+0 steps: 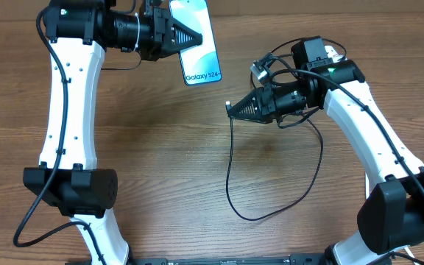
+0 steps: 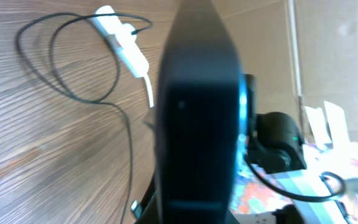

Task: Plug charger to phone and switch on socket
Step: 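Raise the phone with the left gripper and bring the plug toward its bottom port, then align the USB-C plug with the phone's bottom port using the right gripper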

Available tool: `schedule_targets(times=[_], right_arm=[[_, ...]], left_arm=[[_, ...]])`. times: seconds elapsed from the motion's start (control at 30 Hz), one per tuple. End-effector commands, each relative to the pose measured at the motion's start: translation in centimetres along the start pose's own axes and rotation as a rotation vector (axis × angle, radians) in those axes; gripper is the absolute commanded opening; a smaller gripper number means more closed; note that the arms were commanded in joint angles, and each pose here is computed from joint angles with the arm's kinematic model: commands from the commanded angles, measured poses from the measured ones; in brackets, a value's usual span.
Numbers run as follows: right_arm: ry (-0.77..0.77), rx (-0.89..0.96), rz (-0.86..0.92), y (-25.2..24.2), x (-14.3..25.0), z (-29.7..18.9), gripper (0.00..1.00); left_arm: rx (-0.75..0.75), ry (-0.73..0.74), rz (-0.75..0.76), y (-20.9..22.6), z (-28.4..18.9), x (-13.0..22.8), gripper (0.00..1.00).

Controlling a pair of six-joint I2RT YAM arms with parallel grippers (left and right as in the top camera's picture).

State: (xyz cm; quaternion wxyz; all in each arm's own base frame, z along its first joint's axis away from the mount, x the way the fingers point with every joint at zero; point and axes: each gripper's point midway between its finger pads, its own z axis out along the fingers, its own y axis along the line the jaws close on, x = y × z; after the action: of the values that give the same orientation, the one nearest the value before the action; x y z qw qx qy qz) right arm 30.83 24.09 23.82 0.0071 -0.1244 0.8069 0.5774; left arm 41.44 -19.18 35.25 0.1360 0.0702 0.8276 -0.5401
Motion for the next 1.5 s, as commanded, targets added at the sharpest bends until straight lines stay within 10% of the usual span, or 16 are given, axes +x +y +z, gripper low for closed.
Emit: schedule_targets(times=[0.0, 1.47], right_arm=[[0.030, -0.160, -0.117, 3.5, 0.6, 0.4, 0.04], [-0.044, -0.238, -0.304, 10.1, -1.7, -0.6, 0.04]], left_arm=[[0.115, 0.015, -0.006, -2.1, -0.2, 0.0, 0.04], [0.089, 0.025, -0.110, -2.0, 0.5, 0.1, 0.04]])
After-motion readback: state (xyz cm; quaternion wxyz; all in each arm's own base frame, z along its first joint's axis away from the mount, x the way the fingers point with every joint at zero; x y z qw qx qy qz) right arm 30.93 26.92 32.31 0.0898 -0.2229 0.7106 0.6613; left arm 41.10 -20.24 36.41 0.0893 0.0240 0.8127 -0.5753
